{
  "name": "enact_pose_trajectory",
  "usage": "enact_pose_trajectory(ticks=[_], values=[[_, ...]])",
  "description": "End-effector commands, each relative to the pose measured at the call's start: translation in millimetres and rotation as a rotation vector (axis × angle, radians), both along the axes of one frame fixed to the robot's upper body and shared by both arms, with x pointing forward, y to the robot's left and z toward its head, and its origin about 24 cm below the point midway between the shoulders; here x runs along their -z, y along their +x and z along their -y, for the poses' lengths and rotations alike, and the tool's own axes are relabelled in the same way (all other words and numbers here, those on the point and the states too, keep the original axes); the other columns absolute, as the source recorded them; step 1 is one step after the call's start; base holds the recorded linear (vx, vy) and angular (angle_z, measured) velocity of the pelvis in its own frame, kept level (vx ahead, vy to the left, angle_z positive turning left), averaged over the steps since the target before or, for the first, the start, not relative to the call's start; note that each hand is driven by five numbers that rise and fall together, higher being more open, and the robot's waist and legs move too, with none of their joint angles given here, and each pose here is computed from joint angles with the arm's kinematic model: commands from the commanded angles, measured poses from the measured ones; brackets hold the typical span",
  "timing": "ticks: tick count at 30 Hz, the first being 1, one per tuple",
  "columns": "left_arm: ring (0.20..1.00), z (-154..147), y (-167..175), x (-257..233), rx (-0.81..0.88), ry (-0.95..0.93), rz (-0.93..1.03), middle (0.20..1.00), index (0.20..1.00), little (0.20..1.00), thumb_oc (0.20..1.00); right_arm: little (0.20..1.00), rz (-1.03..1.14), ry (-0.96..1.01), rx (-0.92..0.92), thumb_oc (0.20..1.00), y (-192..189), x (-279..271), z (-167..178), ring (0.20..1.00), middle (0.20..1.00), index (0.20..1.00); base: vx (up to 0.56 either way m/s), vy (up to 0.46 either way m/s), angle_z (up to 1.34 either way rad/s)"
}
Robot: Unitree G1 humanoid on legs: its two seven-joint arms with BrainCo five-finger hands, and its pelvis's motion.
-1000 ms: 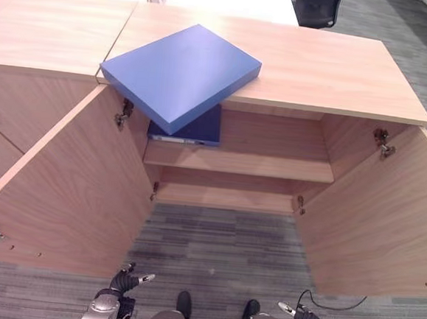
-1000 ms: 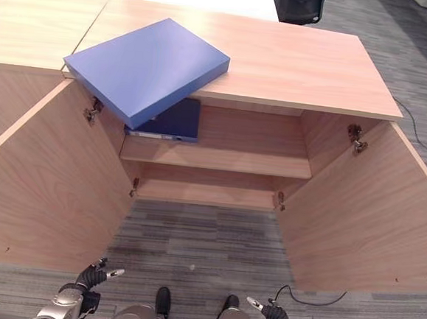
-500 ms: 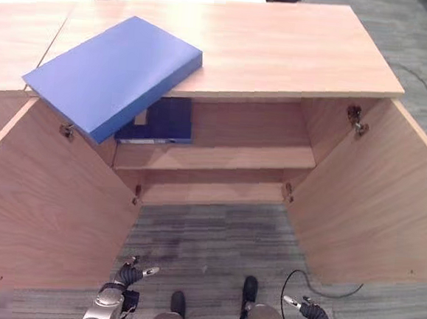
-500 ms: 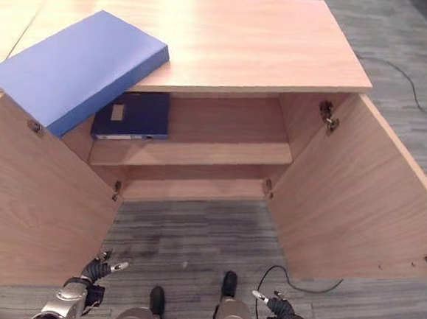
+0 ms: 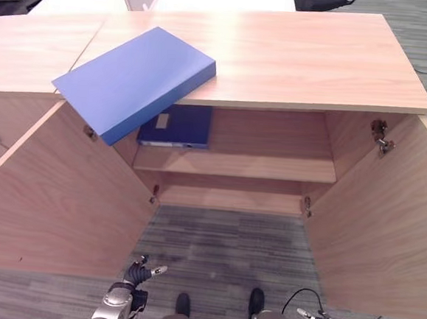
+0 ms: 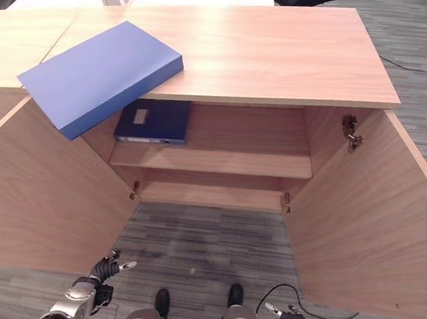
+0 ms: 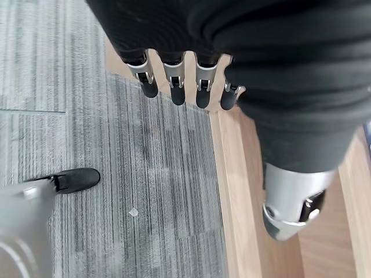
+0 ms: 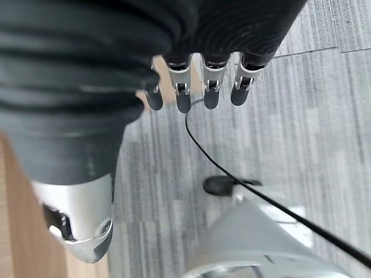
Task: Put the empty folder in the office cabinet
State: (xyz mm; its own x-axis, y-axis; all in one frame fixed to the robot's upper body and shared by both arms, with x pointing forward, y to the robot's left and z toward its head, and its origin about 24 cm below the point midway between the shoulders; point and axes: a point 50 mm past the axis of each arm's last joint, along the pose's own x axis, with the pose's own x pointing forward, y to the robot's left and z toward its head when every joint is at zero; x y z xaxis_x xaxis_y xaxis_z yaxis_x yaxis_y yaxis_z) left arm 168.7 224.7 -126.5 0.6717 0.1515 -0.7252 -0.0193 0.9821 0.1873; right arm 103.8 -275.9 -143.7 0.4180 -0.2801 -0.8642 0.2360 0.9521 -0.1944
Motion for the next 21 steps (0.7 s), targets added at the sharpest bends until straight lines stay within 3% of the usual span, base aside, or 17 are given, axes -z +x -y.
enact_pose_trajectory(ticks=[1, 8, 21], values=[[1.000, -1.2, 25.9, -15.9, 0.020, 0.010, 0.104, 1.000, 1.000, 1.000, 1.000, 1.000, 0.023, -0.024, 0.003, 1.000, 4.4, -3.3, 5.6, 1.000, 1.000, 1.000, 0.07, -0.036, 0.09], [1.000, -2.5, 10.2, -4.5, 0.038, 0.034, 0.019, 1.000, 1.000, 1.000, 1.000, 1.000, 0.018, -0.029, 0.026, 1.000, 5.1, -4.2, 9.3, 1.000, 1.000, 1.000, 0.18, 0.046, 0.03], [1.000, -13.6, -0.2, -2.9, 0.013, 0.051, 0.004, 1.000, 1.000, 1.000, 1.000, 1.000, -0.011, 0.041, -0.076, 1.000, 4.3, 7.3, -25.3, 1.000, 1.000, 1.000, 0.10, 0.089, -0.28]])
